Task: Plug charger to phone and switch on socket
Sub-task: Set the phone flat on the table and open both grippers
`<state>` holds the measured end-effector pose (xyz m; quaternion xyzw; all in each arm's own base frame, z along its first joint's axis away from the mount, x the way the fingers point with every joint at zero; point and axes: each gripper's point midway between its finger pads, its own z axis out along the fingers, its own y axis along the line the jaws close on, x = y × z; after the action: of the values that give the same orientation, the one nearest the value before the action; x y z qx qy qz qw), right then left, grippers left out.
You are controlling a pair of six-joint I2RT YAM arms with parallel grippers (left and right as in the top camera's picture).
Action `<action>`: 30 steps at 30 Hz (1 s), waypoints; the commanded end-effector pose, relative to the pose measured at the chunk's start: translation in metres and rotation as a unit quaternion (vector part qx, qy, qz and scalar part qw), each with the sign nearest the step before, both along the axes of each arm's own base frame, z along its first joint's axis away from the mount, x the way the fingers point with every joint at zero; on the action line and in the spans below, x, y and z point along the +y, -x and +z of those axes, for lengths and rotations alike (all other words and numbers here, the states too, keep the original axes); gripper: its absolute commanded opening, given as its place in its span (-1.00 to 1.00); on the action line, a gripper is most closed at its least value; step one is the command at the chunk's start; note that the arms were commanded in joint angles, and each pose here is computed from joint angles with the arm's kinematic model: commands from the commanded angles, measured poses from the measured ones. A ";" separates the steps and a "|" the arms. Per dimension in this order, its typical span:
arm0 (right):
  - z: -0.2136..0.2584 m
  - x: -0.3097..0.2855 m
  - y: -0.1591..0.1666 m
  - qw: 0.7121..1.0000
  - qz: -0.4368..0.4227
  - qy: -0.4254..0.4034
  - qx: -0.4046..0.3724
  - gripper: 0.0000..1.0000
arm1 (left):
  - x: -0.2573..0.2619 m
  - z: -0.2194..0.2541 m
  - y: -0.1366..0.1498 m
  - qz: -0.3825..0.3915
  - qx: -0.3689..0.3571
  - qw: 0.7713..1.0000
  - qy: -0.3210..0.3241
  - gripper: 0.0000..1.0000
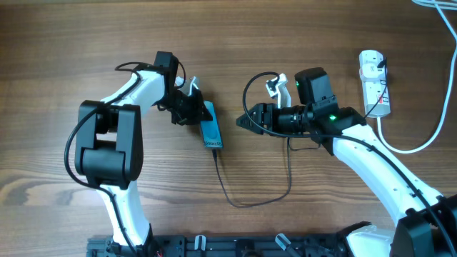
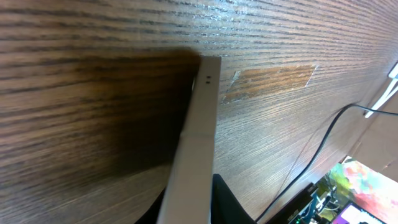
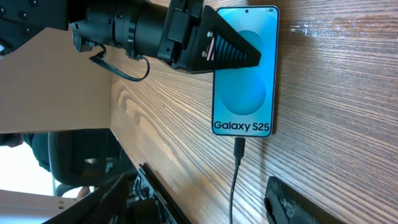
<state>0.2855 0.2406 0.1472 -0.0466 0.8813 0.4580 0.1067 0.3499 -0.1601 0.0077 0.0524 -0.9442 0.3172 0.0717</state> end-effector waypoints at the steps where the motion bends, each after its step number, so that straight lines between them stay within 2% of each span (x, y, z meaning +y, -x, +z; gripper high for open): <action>1: 0.001 -0.002 -0.006 1.000 -0.001 0.005 -0.013 0.42 | 0.003 -0.013 0.005 0.000 0.015 1.000 -0.015 -0.72; 21: 0.001 -0.002 -0.005 1.000 -0.001 0.006 -0.012 0.42 | 0.006 -0.016 0.004 0.000 0.013 1.000 -0.026 -0.38; 28: 0.000 -0.002 -0.006 1.000 -0.002 0.007 -0.012 0.42 | 0.007 -0.016 0.004 0.000 0.013 0.999 -0.030 -0.38; 30: 0.000 -0.002 -0.005 1.000 -0.002 0.008 -0.011 0.42 | 0.007 -0.016 0.004 0.000 0.013 0.999 -0.030 -0.52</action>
<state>0.2854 0.2398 0.1458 -0.0444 0.8831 0.4548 0.1059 0.3492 -0.1585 0.0030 0.0562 -0.9457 0.3110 0.0757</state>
